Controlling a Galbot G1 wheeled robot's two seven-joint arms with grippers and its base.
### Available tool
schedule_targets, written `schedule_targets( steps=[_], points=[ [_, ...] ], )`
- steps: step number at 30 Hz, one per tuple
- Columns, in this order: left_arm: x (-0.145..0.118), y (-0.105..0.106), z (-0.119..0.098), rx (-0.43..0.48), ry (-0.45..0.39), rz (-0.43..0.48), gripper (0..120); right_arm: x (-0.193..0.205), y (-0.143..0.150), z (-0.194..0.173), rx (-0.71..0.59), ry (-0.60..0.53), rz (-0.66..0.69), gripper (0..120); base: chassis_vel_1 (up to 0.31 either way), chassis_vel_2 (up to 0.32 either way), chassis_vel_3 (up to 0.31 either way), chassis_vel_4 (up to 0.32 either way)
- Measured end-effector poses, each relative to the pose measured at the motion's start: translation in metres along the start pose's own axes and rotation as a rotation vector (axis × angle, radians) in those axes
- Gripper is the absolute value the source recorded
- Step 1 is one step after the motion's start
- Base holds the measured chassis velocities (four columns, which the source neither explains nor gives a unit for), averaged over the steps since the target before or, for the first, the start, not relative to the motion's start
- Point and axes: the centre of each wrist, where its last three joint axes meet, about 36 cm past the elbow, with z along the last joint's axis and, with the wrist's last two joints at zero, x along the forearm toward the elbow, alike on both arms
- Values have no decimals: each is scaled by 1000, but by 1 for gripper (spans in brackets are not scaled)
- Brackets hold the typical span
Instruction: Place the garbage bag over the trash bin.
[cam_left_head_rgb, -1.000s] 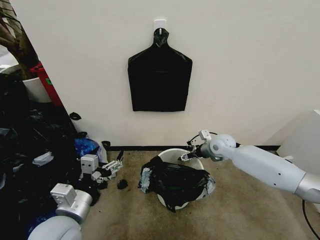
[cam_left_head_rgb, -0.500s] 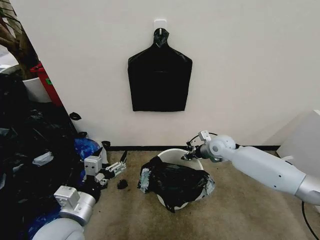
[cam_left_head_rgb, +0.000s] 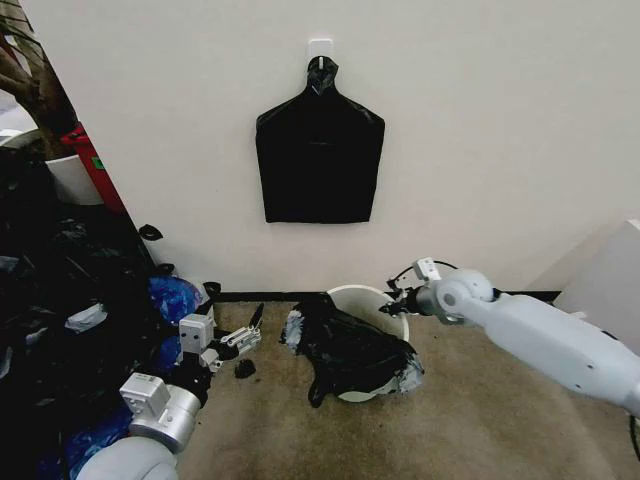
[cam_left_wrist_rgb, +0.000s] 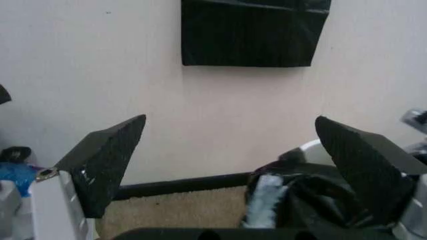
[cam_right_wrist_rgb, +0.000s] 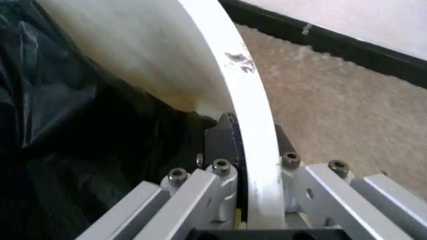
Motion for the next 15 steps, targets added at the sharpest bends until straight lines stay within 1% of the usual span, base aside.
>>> schedule_targets(
  steps=[3, 5, 7, 8, 11, 13, 14, 15],
  points=[
    [-3, 2, 1, 0, -4, -14, 100, 13, 6, 11, -91, -17, 58, 0, 0, 0, 0, 0],
    [-6, 4, 1, 0, -9, -23, 100, 27, 22, 18, -207, -9, 126, 0, 0, 0, 0, 0],
    [-7, 5, 0, -1, -16, -26, 100, 44, 40, 19, -329, 25, 158, 0, 0, 0, 0, 0],
    [-7, 5, 0, -1, -16, -26, 100, 44, 40, 19, -329, 25, 158, 0, 0, 0, 0, 0],
    [-8, 4, 0, -4, -25, -27, 100, 67, 59, 27, -429, 58, 167, 0, 0, 0, 0, 0],
    [-8, 2, 0, -3, -29, -27, 100, 76, 68, 36, -484, 55, 172, 0, 0, 0, 0, 0],
    [-8, 2, 0, -3, -29, -27, 100, 76, 68, 36, -484, 55, 172, 0, 0, 0, 0, 0],
    [-8, 2, 0, -3, -32, -28, 100, 80, 75, 43, -530, 45, 190, 0, 0, 0, 0, 0]
  ],
)
